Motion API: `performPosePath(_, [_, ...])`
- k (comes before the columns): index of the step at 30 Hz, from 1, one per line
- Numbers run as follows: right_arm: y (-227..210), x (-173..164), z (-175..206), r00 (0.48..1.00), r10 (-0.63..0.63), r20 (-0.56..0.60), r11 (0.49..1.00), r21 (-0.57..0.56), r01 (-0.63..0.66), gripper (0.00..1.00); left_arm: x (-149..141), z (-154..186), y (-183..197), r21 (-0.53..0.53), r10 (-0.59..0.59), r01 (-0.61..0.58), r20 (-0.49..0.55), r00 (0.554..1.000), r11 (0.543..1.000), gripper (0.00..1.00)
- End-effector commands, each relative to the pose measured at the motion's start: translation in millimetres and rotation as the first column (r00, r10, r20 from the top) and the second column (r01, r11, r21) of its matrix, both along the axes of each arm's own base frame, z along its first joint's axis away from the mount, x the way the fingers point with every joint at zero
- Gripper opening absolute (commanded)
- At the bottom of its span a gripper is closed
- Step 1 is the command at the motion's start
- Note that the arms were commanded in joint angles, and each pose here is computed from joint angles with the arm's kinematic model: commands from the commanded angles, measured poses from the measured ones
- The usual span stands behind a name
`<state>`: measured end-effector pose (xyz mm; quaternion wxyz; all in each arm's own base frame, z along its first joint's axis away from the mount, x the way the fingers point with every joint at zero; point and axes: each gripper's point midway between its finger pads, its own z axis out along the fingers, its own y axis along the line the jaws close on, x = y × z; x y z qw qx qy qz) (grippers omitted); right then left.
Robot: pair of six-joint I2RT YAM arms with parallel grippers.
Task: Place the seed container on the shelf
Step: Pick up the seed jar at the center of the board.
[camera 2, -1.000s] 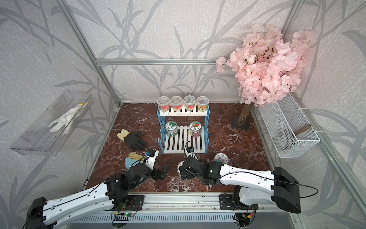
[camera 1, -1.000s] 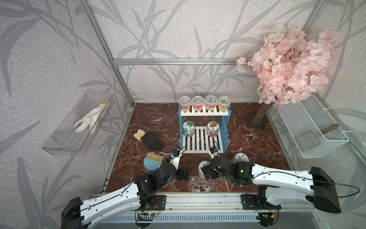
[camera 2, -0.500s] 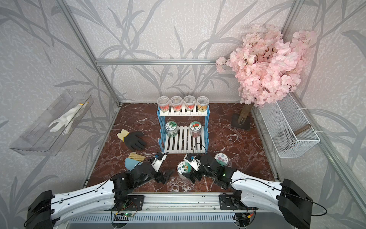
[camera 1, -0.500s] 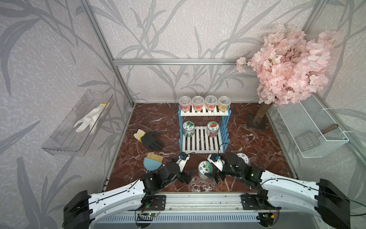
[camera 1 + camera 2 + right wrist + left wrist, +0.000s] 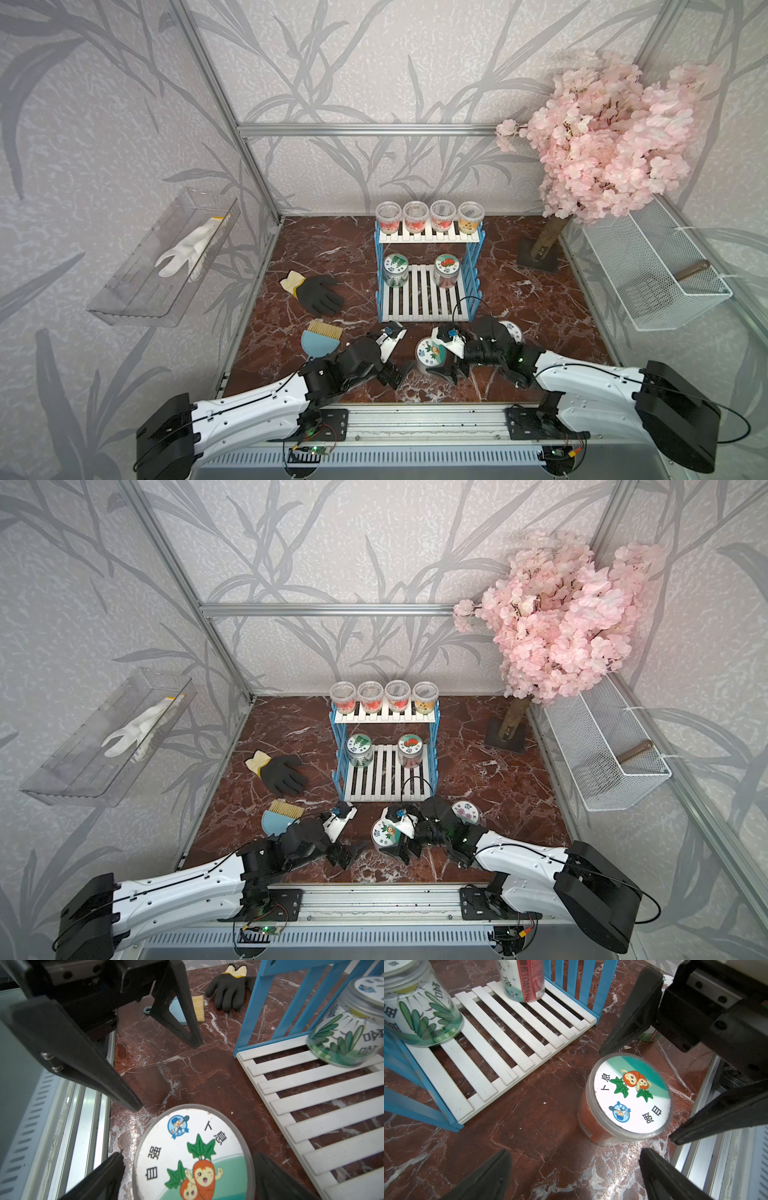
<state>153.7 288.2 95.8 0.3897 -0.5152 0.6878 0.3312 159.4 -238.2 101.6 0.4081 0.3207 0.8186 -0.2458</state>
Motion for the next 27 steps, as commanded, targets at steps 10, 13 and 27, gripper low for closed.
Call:
performPosePath(10, [3.1,6.5,-10.4,1.000,-0.018,-0.003,0.999,0.028,0.018,0.99,-0.7,16.6,-11.0,-0.048,-0.040,0.041,0.025,0.999,0.998,1.00])
performPosePath(13, [5.5,5.5,-13.0,1.000,-0.010,-0.020,0.999,0.034,0.010,0.99,-0.3,16.4,-11.4,-0.041,-0.040,0.041,0.023,0.999,0.998,1.00])
performPosePath(27, [8.9,7.9,-19.9,0.999,-0.017,-0.043,0.999,0.033,0.018,0.89,0.3,15.7,-14.2,-0.028,-0.043,0.043,0.005,0.999,0.999,1.00])
